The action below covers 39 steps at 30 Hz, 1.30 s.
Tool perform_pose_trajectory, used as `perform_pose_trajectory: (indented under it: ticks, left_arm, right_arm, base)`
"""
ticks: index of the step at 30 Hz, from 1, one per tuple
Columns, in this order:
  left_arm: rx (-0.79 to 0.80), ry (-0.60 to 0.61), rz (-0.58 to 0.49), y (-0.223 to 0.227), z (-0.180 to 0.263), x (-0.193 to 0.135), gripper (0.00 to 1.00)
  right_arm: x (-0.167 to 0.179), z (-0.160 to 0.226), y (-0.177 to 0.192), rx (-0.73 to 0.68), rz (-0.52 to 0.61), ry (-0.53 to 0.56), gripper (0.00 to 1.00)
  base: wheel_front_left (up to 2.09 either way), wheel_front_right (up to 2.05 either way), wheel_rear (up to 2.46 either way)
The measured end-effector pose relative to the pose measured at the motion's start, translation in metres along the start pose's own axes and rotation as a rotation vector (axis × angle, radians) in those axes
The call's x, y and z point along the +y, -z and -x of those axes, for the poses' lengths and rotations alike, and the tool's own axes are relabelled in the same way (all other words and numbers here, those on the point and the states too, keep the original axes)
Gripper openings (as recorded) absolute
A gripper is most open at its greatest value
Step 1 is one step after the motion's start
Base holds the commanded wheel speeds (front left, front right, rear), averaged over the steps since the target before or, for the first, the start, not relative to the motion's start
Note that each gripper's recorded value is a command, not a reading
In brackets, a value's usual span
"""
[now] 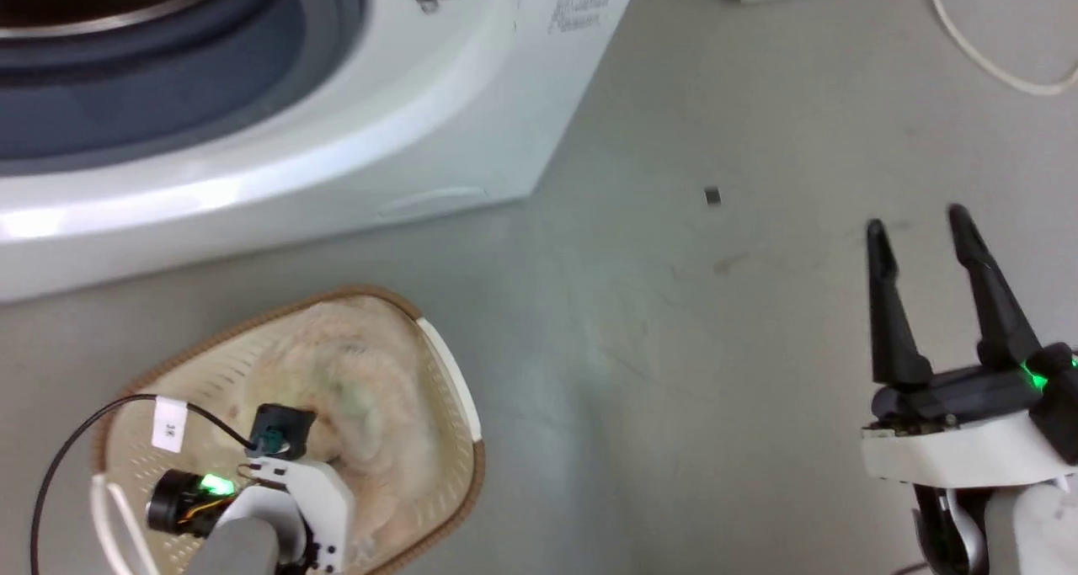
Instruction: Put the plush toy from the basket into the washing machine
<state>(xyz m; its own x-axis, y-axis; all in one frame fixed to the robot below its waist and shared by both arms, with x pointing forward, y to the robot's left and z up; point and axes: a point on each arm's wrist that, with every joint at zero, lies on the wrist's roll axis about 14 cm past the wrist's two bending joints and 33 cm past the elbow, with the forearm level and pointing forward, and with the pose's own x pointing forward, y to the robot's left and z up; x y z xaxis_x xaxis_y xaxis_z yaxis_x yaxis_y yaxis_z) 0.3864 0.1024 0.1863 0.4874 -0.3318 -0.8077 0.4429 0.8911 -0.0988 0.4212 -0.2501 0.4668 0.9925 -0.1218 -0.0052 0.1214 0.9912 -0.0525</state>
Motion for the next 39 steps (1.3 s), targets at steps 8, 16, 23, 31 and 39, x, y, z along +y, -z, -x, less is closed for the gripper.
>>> perform_pose_trajectory:
  ticks: [8,16,23,31,39]
  left_arm:
    - [-0.285,-0.066,0.031,-0.063,0.052,0.002,0.00]
    - [-0.536,-0.143,0.026,-0.105,0.120,0.003,0.00]
    - [-0.736,-0.215,-0.007,-0.140,0.178,0.010,0.00]
    - [-0.925,-0.289,-0.036,-0.181,0.224,0.021,0.00]
    - [-0.999,-0.340,-0.150,-0.234,0.230,0.055,0.00]
  right_arm:
    - [0.013,0.017,-0.027,-0.065,-0.039,-0.036,1.00]
    - [0.027,0.033,-0.048,-0.118,-0.066,-0.081,1.00]
    - [0.039,0.041,-0.063,-0.159,-0.080,-0.118,1.00]
    - [0.040,0.044,-0.064,-0.164,-0.082,-0.122,1.00]
    - [0.035,0.033,-0.050,-0.125,-0.082,-0.102,1.00]
  base:
    - [0.00,0.00,0.00]
    - [0.00,0.00,0.00]
    - [0.00,0.00,0.00]
    - [0.00,0.00,0.00]
    - [0.00,0.00,0.00]
